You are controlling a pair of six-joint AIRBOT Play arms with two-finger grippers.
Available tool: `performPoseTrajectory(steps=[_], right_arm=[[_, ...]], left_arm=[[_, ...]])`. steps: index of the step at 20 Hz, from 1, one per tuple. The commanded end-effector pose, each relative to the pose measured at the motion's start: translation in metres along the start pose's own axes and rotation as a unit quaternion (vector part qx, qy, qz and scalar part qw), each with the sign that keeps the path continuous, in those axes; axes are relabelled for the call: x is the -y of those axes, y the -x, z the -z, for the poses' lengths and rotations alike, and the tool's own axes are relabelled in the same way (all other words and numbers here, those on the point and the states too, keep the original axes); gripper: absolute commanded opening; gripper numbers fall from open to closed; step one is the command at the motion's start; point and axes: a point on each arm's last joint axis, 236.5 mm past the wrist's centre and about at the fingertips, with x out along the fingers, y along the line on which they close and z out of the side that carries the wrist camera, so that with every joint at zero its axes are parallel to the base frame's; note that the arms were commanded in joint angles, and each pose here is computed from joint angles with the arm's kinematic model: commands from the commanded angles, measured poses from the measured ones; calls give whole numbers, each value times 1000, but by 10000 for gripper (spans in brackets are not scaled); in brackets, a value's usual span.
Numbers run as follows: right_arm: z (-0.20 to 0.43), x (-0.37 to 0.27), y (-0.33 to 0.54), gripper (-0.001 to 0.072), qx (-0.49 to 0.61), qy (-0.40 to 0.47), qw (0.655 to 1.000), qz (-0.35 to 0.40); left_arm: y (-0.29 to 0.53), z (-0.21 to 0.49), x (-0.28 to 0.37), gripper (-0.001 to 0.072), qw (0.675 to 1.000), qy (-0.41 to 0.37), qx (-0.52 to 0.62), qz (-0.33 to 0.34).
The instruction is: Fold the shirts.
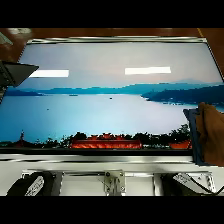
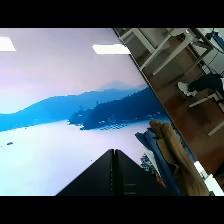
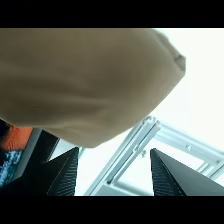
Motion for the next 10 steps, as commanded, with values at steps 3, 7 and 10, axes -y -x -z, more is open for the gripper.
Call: performPoseTrajectory(steps=[3, 7, 10], right_arm=[[-100, -79, 114, 574, 248, 33, 955, -160], [-83, -225, 204, 505, 355, 194, 872, -276], [-9, -304, 158, 703, 269, 351, 870, -219]], left_arm=[[2, 24, -93, 34, 984, 42, -55, -166], [16, 94, -174, 34, 897, 10, -266, -353], [-12, 115, -177, 166, 849, -47, -351, -392]])
